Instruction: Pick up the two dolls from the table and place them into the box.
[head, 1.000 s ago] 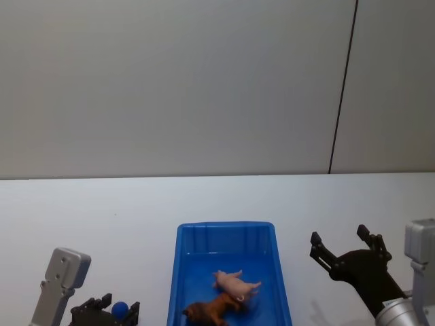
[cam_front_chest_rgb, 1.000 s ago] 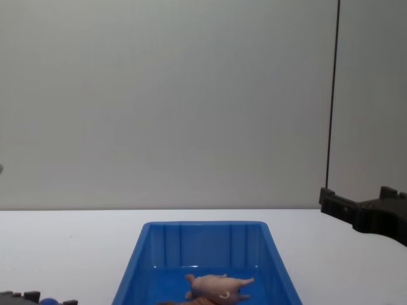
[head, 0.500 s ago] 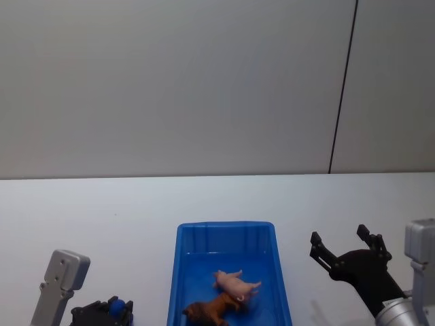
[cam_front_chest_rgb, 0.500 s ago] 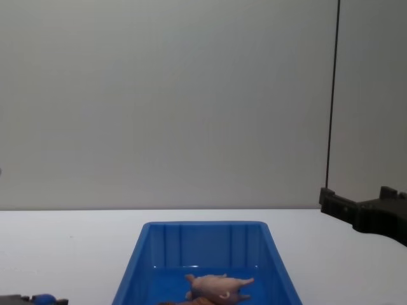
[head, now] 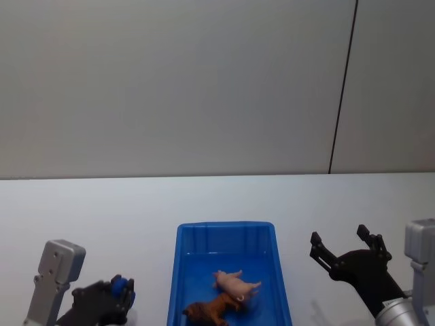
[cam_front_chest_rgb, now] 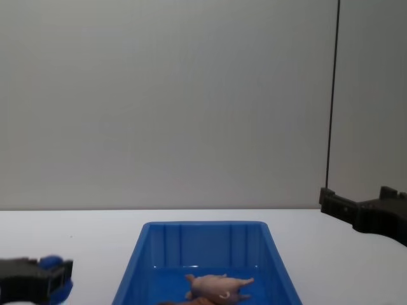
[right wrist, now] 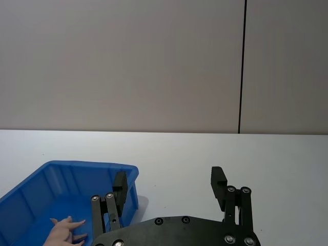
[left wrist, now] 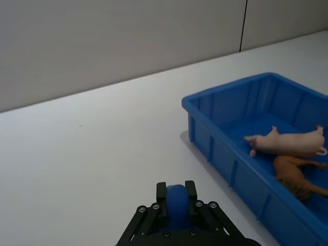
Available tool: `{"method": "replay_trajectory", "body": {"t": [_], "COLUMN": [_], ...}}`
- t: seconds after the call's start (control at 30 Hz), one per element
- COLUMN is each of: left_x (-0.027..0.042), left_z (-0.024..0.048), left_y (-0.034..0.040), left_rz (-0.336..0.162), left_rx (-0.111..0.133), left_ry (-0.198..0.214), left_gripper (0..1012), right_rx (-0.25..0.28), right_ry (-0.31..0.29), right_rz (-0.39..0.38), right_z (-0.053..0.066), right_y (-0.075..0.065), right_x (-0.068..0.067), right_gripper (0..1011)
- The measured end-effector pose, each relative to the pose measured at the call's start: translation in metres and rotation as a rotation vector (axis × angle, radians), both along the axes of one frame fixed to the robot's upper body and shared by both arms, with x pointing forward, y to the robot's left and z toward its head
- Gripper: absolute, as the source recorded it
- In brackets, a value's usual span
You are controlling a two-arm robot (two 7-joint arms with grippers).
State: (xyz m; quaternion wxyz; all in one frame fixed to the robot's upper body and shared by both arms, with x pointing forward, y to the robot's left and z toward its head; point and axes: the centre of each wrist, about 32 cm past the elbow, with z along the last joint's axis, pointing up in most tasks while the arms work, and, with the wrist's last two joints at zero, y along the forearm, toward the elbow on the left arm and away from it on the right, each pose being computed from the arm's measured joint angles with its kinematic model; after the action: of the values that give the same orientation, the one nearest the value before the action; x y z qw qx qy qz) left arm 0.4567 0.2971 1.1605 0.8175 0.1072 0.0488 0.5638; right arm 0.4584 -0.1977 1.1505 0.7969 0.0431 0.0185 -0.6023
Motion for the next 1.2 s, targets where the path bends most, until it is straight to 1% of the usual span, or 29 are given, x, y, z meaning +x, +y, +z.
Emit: {"method": "replay_trajectory", "body": {"t": [0.1, 0.13, 0.2, 0.23, 0.27, 0.3, 0.4, 0.43, 0.47, 0.53, 0.57, 0.6, 0.63, 0.67, 0.7, 0.77, 0.8, 0.83, 0.87, 0.97, 1.0, 1.07, 1.1, 1.13, 1.17, 1.2], "left_x": [0.0013, 0.0024, 0.004, 0.0058, 0.0058, 0.008, 0.0125, 0.0152, 0.0152, 0.0221, 0.0221, 0.026, 0.0272, 0.0297, 0.0335, 0.0383, 0.0419, 0.0448, 0.0491, 0.0558, 0.0613, 0.066, 0.0717, 0.0743, 0.0767, 0.0822], "left_z": [0.0038, 0.0058, 0.0081, 0.0104, 0.0104, 0.0129, 0.0172, 0.019, 0.019, 0.0228, 0.0228, 0.0246, 0.025, 0.026, 0.0277, 0.03, 0.0308, 0.0317, 0.033, 0.0347, 0.0361, 0.0369, 0.0382, 0.0388, 0.0394, 0.0402], "left_y": [-0.0019, -0.003, -0.0043, -0.0055, -0.0055, -0.0069, -0.01, -0.0114, -0.0114, -0.0153, -0.0153, -0.0174, -0.0181, -0.0195, -0.0217, -0.0245, -0.0262, -0.0276, -0.0301, -0.0335, -0.0364, -0.039, -0.042, -0.0435, -0.045, -0.0484], "left_rz": [-0.017, -0.027, -0.04, -0.056, -0.056, -0.071, -0.106, -0.124, -0.124, -0.16, -0.16, -0.183, -0.193, -0.204, -0.224, -0.249, -0.269, -0.279, -0.302, -0.338, -0.363, -0.382, -0.409, -0.42, -0.435, -0.456], "left_rx": [-0.004, -0.006, -0.008, -0.01, -0.01, -0.013, -0.018, -0.019, -0.019, -0.024, -0.024, -0.025, -0.025, -0.026, -0.028, -0.03, -0.029, -0.031, -0.032, -0.031, -0.03, -0.03, -0.027, -0.026, -0.023, -0.02], "left_ry": [-0.039, -0.056, -0.074, -0.093, -0.093, -0.11, -0.141, -0.154, -0.154, -0.178, -0.178, -0.19, -0.194, -0.199, -0.209, -0.221, -0.226, -0.23, -0.236, -0.243, -0.247, -0.249, -0.25, -0.251, -0.251, -0.25], "left_gripper": [190, 185, 176, 173, 170, 170, 170, 170, 170, 170, 170, 170, 170, 170, 170, 170, 170, 170, 170, 169, 187, 231, 253, 306, 328, 365], "right_rx": [0.0, 0.0, 0.0, 0.0, 0.0, 0.0, 0.0, 0.0, 0.0, 0.0, 0.0, 0.0, 0.0, 0.0, 0.0, 0.0, 0.0, 0.0, 0.0, 0.0, 0.0, 0.0, 0.0, 0.0, 0.0, 0.0], "right_ry": [0.0, 0.0, 0.0, 0.0, 0.0, 0.0, 0.0, 0.0, 0.0, 0.0, 0.0, 0.0, 0.0, 0.0, 0.0, 0.0, 0.0, 0.0, 0.0, 0.0, 0.0, 0.0, 0.0, 0.0, 0.0, 0.0], "right_rz": [0.0, 0.0, 0.0, 0.0, 0.0, 0.0, 0.0, 0.0, 0.0, 0.0, 0.0, 0.0, 0.0, 0.0, 0.0, 0.0, 0.0, 0.0, 0.0, 0.0, 0.0, 0.0, 0.0, 0.0, 0.0, 0.0], "right_z": [0.0, 0.0, 0.0, 0.0, 0.0, 0.0, 0.0, 0.0, 0.0, 0.0, 0.0, 0.0, 0.0, 0.0, 0.0, 0.0, 0.0, 0.0, 0.0, 0.0, 0.0, 0.0, 0.0, 0.0, 0.0, 0.0], "right_y": [0.0, 0.0, 0.0, 0.0, 0.0, 0.0, 0.0, 0.0, 0.0, 0.0, 0.0, 0.0, 0.0, 0.0, 0.0, 0.0, 0.0, 0.0, 0.0, 0.0, 0.0, 0.0, 0.0, 0.0, 0.0, 0.0], "right_x": [0.0, 0.0, 0.0, 0.0, 0.0, 0.0, 0.0, 0.0, 0.0, 0.0, 0.0, 0.0, 0.0, 0.0, 0.0, 0.0, 0.0, 0.0, 0.0, 0.0, 0.0, 0.0, 0.0, 0.0, 0.0, 0.0], "right_gripper": [1001, 1001, 1001, 1001, 1001, 1001, 1001, 1001, 1001, 1001, 1001, 1001, 1001, 1001, 1001, 1001, 1001, 1001, 1001, 1001, 1001, 1001, 1001, 1001, 1001, 1001]}}
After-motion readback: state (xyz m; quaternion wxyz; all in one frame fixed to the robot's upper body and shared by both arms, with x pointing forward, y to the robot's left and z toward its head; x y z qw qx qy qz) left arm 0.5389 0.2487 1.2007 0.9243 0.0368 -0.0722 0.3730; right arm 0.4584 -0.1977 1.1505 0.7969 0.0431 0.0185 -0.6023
